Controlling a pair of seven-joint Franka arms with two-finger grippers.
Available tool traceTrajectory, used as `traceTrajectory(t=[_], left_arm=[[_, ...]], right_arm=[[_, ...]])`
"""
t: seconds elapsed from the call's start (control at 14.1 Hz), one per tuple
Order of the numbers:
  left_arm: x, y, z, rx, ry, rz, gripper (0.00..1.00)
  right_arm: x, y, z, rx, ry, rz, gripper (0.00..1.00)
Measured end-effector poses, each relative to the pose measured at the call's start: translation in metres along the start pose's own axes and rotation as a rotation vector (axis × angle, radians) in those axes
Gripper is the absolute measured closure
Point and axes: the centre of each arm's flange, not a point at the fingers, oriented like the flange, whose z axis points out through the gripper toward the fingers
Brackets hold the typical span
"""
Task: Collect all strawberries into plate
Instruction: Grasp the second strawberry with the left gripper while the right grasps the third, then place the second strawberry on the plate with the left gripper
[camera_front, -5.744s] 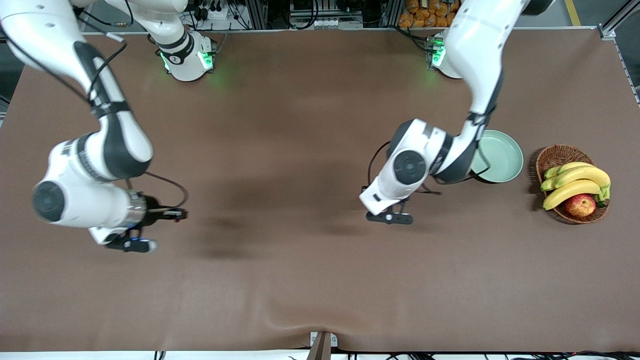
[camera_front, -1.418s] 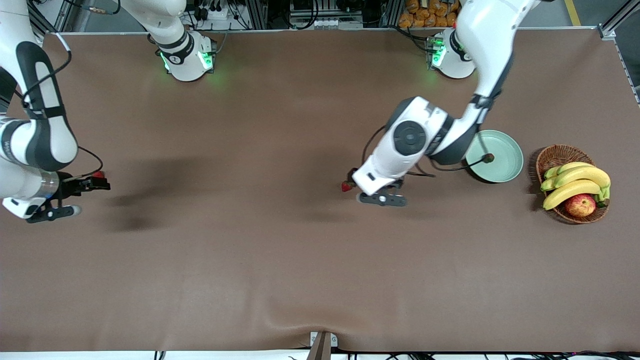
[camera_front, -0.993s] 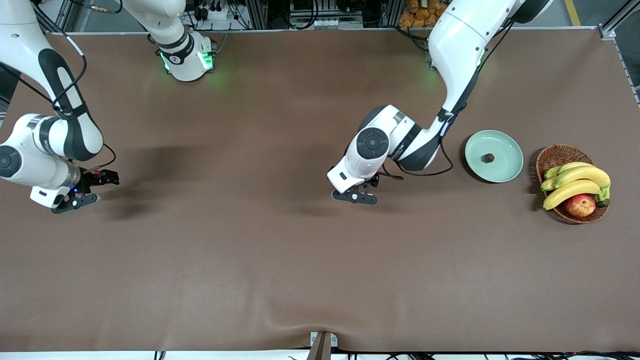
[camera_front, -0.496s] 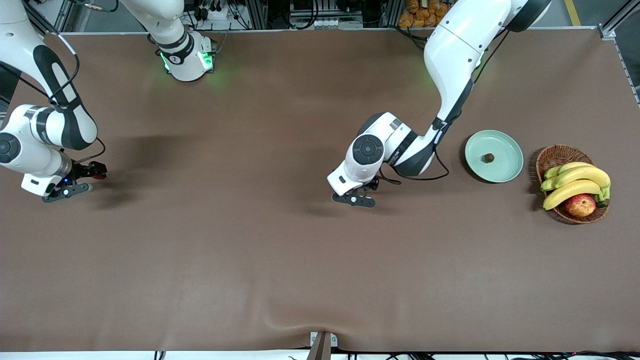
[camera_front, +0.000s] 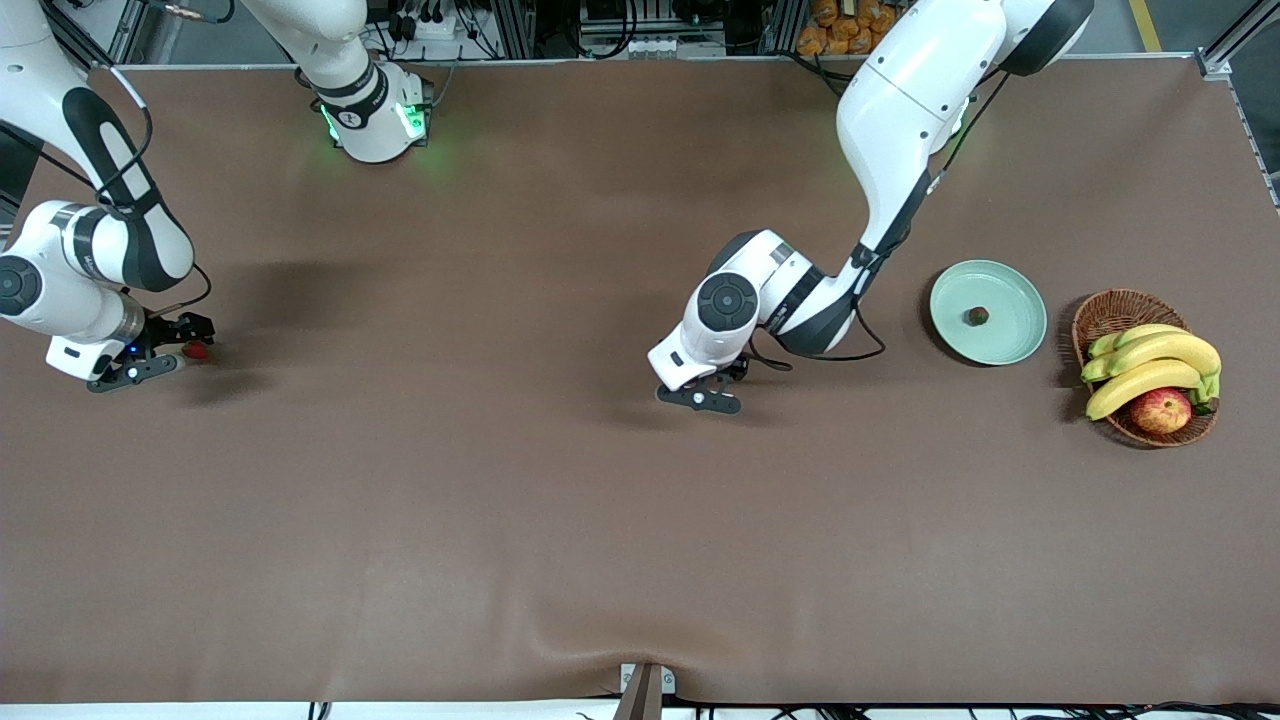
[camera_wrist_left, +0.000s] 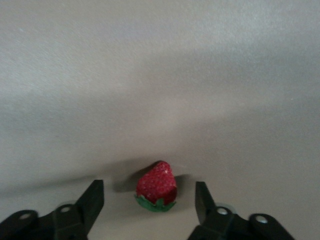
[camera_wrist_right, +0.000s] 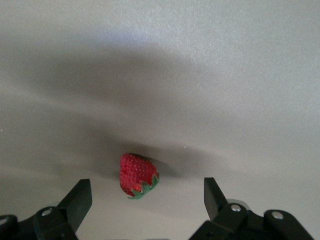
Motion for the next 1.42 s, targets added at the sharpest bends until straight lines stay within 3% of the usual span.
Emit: traceTrajectory(t=[0.07, 0.14, 0.43, 0.78, 0.85, 1.21, 1.42], left_arm=[[-0.001, 0.002, 0.002, 0.001, -0.002, -0.005, 0.21], [-0.002, 0.003, 0.002, 0.001, -0.002, -0.005, 0.28], [-0.001, 0.003, 0.002, 0.0, 0.0, -0.006, 0.67], [0.009, -0.007, -0.015, 0.008, 0.001, -0.028, 0.67], [0.013, -0.015, -0.026, 0.019, -0.005, -0.039, 0.67], [0.026, -0.083, -0.101, 0.055, 0.005, -0.121, 0.67], [0.015, -0.131, -0.115, 0.072, -0.008, -0.156, 0.67]], right_arm=[[0.0, -0.001, 0.001, 0.002, -0.001, 0.0, 0.0], [0.0, -0.001, 0.002, 0.003, -0.002, -0.002, 0.0], [0.001, -0.004, 0.007, 0.008, 0.001, -0.006, 0.0], [0.005, -0.007, 0.01, 0.01, 0.007, -0.013, 0.04], [0.005, -0.008, 0.01, 0.01, 0.007, -0.014, 0.11], [0.006, -0.008, 0.009, 0.01, 0.008, -0.014, 0.66], [0.007, -0.008, 0.008, 0.008, 0.011, -0.016, 0.67]])
